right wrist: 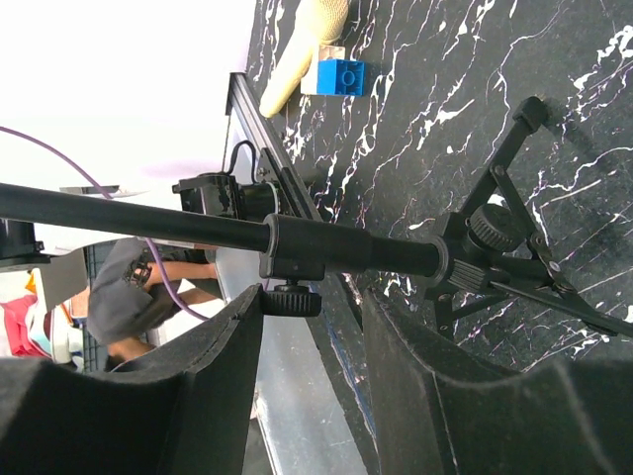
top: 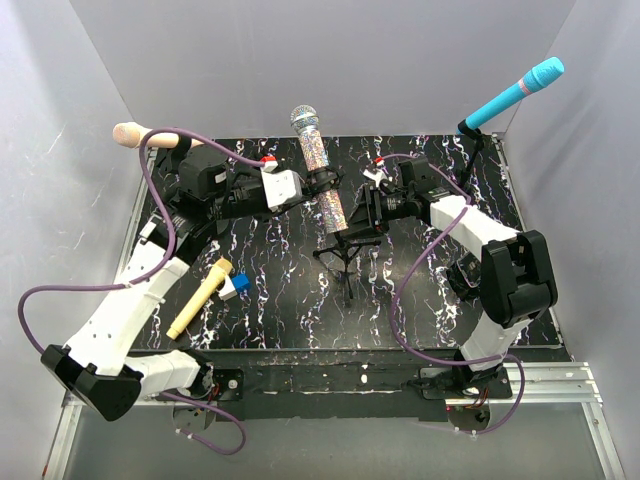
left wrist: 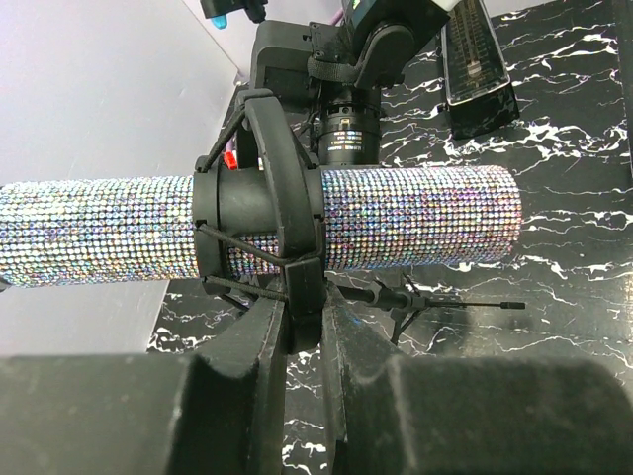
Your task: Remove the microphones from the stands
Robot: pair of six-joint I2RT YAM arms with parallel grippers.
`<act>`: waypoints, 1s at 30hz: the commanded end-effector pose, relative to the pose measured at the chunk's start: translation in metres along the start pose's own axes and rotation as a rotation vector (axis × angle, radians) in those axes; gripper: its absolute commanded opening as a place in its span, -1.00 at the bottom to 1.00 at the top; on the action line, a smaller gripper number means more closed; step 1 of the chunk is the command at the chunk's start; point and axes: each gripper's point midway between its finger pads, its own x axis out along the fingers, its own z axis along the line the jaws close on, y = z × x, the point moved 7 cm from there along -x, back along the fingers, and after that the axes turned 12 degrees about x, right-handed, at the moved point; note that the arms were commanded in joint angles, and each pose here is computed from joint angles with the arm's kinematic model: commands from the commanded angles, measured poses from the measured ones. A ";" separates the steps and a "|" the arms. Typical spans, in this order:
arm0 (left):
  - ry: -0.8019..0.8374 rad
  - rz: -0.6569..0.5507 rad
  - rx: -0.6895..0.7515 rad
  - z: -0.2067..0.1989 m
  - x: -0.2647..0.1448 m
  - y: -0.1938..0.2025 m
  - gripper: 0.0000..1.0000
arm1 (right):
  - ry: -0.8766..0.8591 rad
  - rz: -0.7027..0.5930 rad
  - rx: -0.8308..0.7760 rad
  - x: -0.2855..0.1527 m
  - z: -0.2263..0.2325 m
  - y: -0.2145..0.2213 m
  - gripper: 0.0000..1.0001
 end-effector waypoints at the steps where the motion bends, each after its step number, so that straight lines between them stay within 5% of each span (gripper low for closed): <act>1: 0.006 -0.041 -0.059 -0.002 -0.002 -0.012 -1.00 | -0.011 0.003 -0.034 -0.001 0.008 0.003 0.01; 25: 0.056 -0.029 -0.023 -0.024 0.001 -0.018 -1.00 | -0.050 -0.045 -0.143 -0.019 0.044 0.010 0.01; 26: 0.057 -0.034 -0.020 -0.024 0.000 -0.019 -1.00 | 0.717 -0.791 -0.695 -0.073 0.008 -0.099 0.99; 27: 0.060 -0.034 -0.017 -0.025 0.000 -0.019 -1.00 | 0.033 -0.077 -0.330 -0.029 0.036 0.015 0.47; 30: 0.068 -0.036 0.012 -0.026 -0.003 -0.019 -1.00 | 0.072 -0.133 -0.397 -0.044 0.049 0.021 0.54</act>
